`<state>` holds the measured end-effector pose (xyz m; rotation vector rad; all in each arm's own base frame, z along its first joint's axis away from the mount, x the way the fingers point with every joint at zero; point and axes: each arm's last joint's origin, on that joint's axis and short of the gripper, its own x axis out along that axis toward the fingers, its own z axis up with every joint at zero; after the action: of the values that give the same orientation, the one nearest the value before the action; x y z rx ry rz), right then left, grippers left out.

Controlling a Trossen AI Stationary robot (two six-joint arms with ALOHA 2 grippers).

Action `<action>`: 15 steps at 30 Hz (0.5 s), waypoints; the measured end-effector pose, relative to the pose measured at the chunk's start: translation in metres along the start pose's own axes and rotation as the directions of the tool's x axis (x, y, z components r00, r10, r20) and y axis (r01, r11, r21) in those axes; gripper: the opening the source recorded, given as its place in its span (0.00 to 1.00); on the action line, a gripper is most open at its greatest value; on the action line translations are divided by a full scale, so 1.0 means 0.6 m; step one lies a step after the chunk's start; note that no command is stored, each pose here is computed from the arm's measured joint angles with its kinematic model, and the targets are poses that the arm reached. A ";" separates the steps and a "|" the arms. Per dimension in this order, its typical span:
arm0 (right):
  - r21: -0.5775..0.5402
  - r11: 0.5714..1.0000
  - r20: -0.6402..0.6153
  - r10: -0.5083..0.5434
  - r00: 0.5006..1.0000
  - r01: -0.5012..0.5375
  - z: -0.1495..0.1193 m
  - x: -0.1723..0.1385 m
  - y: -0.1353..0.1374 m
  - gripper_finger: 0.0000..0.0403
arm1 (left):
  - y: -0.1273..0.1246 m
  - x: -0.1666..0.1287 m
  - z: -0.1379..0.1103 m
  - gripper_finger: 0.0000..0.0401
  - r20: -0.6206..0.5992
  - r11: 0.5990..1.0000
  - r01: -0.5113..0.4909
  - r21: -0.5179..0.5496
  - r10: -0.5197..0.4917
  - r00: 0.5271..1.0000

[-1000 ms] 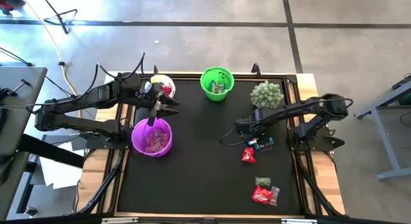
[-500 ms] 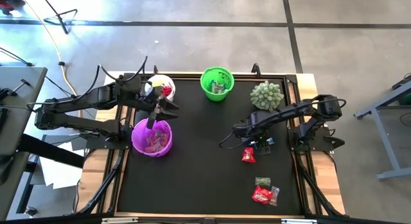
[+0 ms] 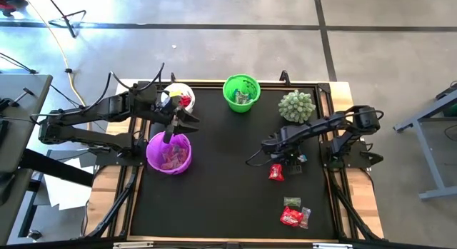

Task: Sort candy
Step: Put the white chocolate into the green bucket

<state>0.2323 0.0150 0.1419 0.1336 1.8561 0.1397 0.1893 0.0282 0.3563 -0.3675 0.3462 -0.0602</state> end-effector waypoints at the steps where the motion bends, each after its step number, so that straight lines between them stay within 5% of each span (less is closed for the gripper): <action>1: 0.015 1.000 -0.008 0.000 1.000 0.000 -0.003 0.006 -0.001 0.38 | 0.000 0.000 0.000 0.46 -0.002 1.000 -0.001 -0.001 0.001 1.000; 9: 0.036 0.999 -0.007 -0.040 0.999 0.040 -0.013 0.032 -0.008 0.35 | 0.003 0.000 0.002 0.46 0.021 0.999 -0.052 -0.016 0.052 0.998; 15: 0.034 0.998 0.004 -0.053 0.999 0.053 -0.009 0.027 -0.008 0.18 | 0.004 0.000 0.002 0.46 0.031 0.996 -0.081 -0.028 0.082 0.996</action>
<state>0.2224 0.0129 0.1276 0.1083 1.8562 0.0712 0.1897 0.0309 0.3566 -0.3799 0.3306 0.0300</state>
